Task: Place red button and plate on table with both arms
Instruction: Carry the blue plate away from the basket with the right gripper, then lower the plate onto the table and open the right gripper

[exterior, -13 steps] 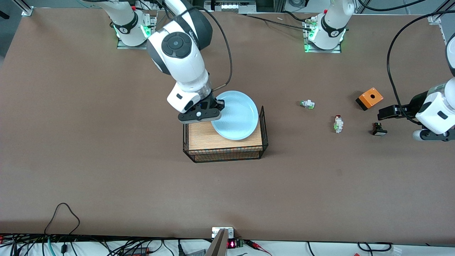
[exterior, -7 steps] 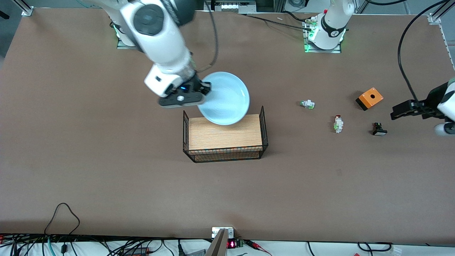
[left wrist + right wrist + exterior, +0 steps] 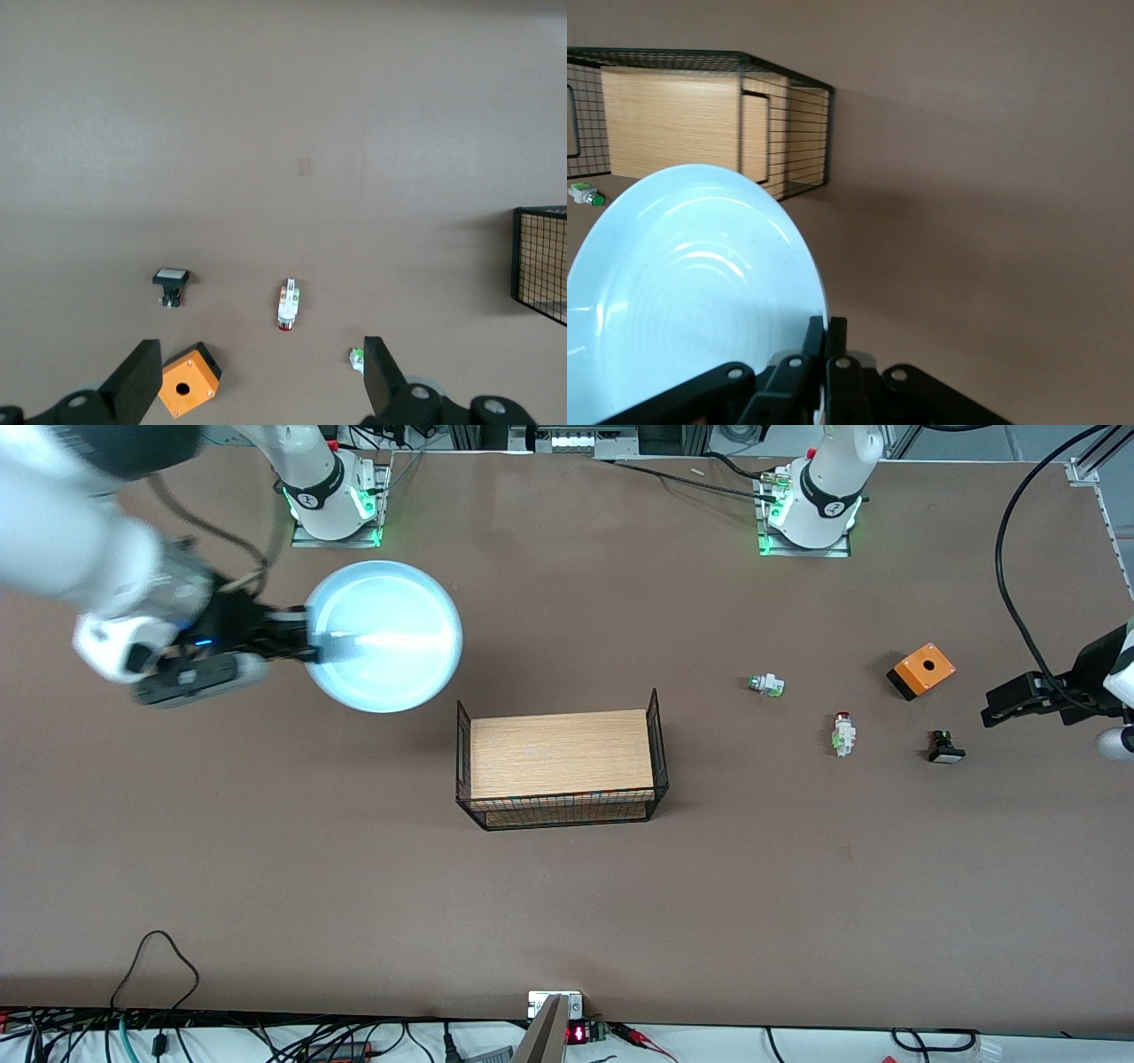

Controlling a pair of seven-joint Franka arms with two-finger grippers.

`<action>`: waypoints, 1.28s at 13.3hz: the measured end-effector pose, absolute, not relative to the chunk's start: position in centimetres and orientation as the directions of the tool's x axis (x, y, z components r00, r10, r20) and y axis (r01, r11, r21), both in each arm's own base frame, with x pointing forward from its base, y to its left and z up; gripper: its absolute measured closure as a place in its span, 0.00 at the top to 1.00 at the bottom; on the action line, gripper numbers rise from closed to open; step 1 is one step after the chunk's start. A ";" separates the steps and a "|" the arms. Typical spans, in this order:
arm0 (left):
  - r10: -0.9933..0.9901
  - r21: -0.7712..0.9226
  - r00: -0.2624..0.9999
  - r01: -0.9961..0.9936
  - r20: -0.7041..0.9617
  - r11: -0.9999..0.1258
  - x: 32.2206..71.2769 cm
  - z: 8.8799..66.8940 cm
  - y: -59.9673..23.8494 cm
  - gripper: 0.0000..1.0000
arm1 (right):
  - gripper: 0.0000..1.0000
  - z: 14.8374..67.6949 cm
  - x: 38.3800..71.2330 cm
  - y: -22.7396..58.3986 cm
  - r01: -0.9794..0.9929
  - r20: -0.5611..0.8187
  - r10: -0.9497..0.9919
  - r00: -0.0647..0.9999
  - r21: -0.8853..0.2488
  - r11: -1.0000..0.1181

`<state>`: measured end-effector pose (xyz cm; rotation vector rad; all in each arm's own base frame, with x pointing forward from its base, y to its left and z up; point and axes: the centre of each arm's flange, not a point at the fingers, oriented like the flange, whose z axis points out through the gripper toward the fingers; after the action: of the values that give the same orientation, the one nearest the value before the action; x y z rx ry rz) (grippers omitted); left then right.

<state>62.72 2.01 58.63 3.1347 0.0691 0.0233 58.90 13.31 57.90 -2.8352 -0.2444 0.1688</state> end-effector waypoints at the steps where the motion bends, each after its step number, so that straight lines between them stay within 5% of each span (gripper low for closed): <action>1: 0.044 0.006 0.999 0.044 0.014 -0.999 62.5 58.5 2.0 1.00 | 0.03 57.6 59.5 10.2 0.172 -0.078 0.205 0.976 -0.307 -0.936; 10: 0.058 0.002 0.998 0.058 0.019 -0.998 59.4 60.1 1.5 1.00 | 0.03 43.2 64.4 -8.5 0.312 -0.020 0.358 0.933 -0.445 -0.839; 17: 0.065 0.001 0.998 0.065 0.001 -0.998 59.2 59.6 1.9 1.00 | 0.03 31.5 67.7 -12.5 0.448 0.123 0.440 0.890 -0.421 -0.788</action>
<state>59.21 1.87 59.64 3.1390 0.1027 0.0015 67.72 -12.46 31.49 -2.6085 -0.6479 -0.0250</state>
